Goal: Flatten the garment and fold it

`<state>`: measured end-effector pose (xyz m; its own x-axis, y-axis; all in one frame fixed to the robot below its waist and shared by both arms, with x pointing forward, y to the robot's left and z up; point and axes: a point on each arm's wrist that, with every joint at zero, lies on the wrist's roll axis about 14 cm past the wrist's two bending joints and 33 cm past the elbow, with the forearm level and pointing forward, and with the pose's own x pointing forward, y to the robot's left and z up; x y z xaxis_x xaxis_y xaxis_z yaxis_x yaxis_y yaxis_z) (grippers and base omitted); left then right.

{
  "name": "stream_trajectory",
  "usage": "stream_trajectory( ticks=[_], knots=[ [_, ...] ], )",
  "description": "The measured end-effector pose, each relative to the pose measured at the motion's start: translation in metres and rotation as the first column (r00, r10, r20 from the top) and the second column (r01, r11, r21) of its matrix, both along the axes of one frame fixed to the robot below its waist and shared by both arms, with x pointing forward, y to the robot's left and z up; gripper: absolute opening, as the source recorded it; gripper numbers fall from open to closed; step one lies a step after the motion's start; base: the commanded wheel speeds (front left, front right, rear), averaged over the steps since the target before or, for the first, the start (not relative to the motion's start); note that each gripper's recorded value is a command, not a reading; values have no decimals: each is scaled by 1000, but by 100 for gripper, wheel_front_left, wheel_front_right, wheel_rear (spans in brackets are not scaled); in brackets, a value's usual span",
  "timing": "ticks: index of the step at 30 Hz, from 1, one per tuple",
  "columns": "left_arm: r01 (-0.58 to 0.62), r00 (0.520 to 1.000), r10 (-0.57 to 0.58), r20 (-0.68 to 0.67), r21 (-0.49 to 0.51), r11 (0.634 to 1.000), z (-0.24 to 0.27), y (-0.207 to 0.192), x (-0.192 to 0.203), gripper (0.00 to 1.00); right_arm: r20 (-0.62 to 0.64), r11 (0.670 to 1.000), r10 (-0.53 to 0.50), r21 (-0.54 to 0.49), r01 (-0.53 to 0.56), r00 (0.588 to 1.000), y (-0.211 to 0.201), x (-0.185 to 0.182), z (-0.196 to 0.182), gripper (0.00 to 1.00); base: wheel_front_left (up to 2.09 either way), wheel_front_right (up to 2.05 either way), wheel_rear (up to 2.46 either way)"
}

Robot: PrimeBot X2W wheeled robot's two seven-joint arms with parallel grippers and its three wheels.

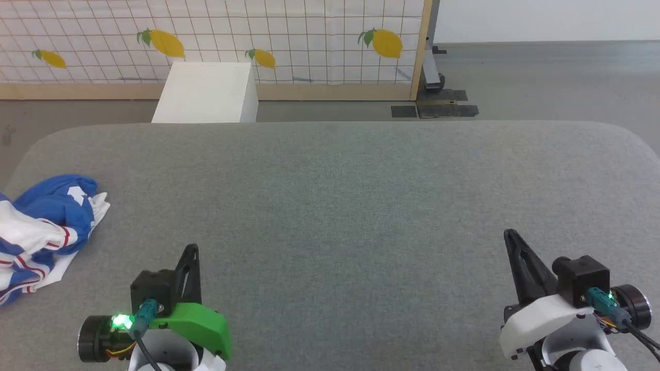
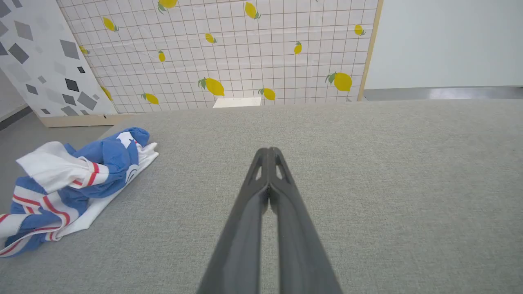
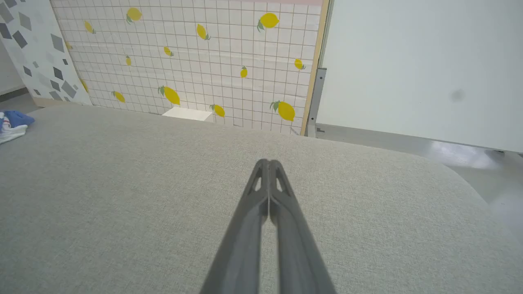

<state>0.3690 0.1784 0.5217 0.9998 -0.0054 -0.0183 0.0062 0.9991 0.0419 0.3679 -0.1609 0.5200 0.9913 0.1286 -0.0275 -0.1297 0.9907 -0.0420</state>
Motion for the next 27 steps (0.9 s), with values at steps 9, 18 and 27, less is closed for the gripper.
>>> stream_trajectory(
  ticks=[9, 18, 27],
  knots=[
    [0, 1000, 0, 0, 0, 1000, 0, 0, 0, 0, 0, 1000, 0, 0, 0, 1000, 0, 0, 0, 0, 0, 0, 0],
    [0, 1000, 0, 0, 0, 1000, 0, 0, 0, 0, 0, 1000, 0, 0, 0, 1000, 0, 0, 0, 0, 0, 0, 0],
    [3, 1000, -3, 1, -7, 1000, -1, -1, 0, 100, 5, 1000, -7, 8, 7, 1000, -2, 0, 0, 100, 0, 0, 0]
  ],
)
